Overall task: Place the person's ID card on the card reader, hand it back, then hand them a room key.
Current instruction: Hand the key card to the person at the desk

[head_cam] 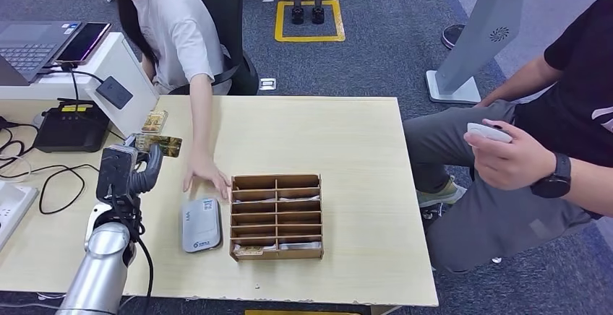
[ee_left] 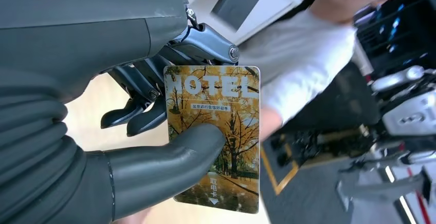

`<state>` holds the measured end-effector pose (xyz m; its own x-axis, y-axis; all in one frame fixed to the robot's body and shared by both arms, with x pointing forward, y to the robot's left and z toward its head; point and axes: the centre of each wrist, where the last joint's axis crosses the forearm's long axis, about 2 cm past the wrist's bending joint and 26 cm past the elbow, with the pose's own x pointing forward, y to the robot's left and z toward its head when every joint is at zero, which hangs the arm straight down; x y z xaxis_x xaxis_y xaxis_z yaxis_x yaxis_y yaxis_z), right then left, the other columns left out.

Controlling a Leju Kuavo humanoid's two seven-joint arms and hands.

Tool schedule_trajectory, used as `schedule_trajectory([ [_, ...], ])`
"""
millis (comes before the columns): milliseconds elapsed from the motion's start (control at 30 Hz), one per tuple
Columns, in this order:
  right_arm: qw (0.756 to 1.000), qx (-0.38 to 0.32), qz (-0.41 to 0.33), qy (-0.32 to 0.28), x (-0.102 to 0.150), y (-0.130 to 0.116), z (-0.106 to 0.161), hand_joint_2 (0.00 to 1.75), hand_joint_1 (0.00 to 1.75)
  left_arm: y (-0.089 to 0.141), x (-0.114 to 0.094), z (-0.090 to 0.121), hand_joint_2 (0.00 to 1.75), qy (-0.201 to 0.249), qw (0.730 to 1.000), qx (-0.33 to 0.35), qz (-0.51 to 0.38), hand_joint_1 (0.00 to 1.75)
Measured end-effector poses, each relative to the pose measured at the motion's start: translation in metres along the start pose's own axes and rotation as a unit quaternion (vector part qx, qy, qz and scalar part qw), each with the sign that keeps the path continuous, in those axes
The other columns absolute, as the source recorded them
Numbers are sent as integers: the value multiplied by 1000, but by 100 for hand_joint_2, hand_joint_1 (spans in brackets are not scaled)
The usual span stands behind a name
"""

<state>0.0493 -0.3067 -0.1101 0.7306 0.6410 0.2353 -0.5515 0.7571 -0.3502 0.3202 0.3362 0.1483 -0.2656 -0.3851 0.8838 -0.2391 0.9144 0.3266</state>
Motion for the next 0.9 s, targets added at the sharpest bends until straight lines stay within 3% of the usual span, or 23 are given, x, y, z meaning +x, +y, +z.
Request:
schedule_trajectory([
  [333, 1000, 3, 10, -4, 4, -2, -1, 0, 0, 17, 11, -26, 175, -84, 981, 73, -160, 175],
  [467, 1000, 6, 15, -9, 7, -5, -2, 0, 0, 27, 9, -32, 175, -140, 934, 111, -308, 175],
  [567, 1000, 5, 18, -13, 10, -7, -3, 0, 0, 34, 4, -34, 175, -162, 910, 118, -364, 175],
  [700, 1000, 3, 18, -15, 12, -8, -4, 0, 0, 36, -2, -33, 175, -162, 904, 109, -380, 0],
  [900, 1000, 3, 18, -16, 12, -8, -4, 0, 0, 38, -7, -33, 175, -149, 923, 88, -343, 0],
])
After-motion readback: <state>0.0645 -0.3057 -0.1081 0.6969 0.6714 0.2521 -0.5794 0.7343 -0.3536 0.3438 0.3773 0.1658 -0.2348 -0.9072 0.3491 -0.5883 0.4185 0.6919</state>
